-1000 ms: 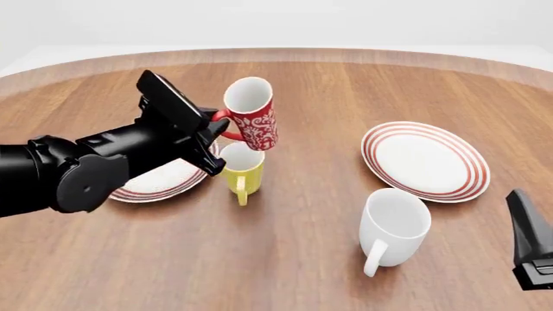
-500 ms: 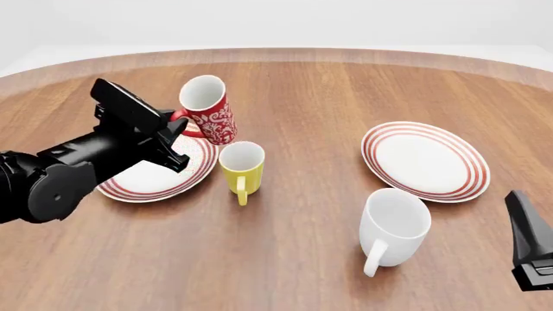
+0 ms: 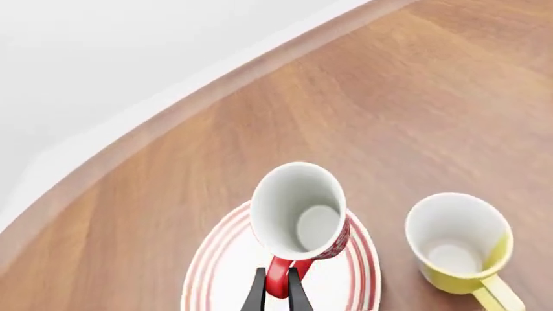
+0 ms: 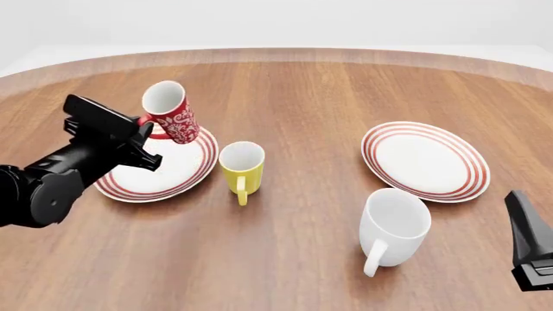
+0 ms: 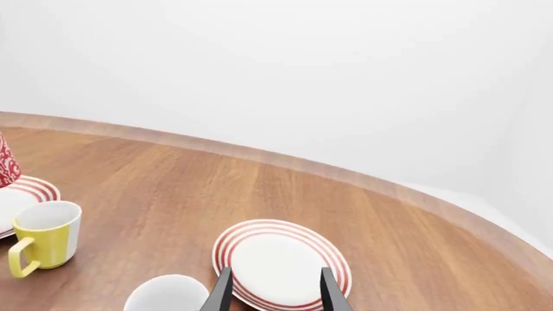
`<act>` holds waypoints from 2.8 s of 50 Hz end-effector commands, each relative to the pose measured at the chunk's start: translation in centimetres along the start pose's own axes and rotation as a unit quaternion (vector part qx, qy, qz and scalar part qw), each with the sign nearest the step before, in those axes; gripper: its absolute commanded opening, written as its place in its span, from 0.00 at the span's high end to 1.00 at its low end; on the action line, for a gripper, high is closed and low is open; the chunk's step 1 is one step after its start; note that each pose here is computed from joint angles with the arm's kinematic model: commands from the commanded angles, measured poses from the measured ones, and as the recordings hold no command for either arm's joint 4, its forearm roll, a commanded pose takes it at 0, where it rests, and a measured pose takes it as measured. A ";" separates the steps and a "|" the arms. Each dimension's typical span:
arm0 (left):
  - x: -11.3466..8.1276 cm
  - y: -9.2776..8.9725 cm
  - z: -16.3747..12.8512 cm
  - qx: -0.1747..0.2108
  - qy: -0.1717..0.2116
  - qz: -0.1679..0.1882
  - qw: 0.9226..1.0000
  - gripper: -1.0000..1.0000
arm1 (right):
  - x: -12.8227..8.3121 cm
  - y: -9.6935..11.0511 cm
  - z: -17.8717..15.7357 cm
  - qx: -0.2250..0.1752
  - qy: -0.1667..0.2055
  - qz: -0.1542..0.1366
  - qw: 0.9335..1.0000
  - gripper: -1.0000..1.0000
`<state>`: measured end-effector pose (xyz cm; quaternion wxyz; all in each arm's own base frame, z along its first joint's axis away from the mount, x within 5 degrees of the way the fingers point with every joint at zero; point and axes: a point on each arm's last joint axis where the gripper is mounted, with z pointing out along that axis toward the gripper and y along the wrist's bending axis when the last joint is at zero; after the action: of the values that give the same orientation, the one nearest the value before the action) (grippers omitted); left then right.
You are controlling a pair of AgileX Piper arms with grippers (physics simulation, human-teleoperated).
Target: Put the red mug on the left plate.
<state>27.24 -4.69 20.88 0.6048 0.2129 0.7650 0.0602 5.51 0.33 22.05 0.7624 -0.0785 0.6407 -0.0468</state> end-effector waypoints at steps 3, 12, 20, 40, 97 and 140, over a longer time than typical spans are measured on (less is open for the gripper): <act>2.1 1.7 1.7 -0.037 0.017 0.009 0.999 1.00 | 0.0 0.0 0.0 -0.001 -0.001 0.000 1.000 0.00; 2.6 1.8 2.2 -0.037 0.026 0.018 0.999 1.00 | 0.0 0.0 0.0 -0.002 -0.001 -0.001 1.000 0.00; 2.9 1.9 2.5 -0.036 0.034 0.022 0.999 1.00 | 0.0 0.0 0.0 -0.003 -0.002 -0.002 1.000 0.00; 3.7 2.1 3.1 -0.034 0.053 0.022 0.998 1.00 | 0.0 0.0 0.0 -0.002 -0.002 -0.002 1.000 0.00; 6.4 1.8 4.6 -0.033 0.083 0.011 0.996 1.00 | 0.0 0.0 0.0 -0.002 -0.002 -0.002 1.000 0.00; 7.0 1.6 4.7 -0.030 0.089 0.003 0.996 0.00 | 0.0 0.0 0.0 -0.002 -0.002 -0.002 1.000 0.00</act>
<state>30.90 -1.19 14.00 0.5409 0.1913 0.8122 0.1055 5.50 0.36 22.08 0.7635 -0.0813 0.6389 -0.0468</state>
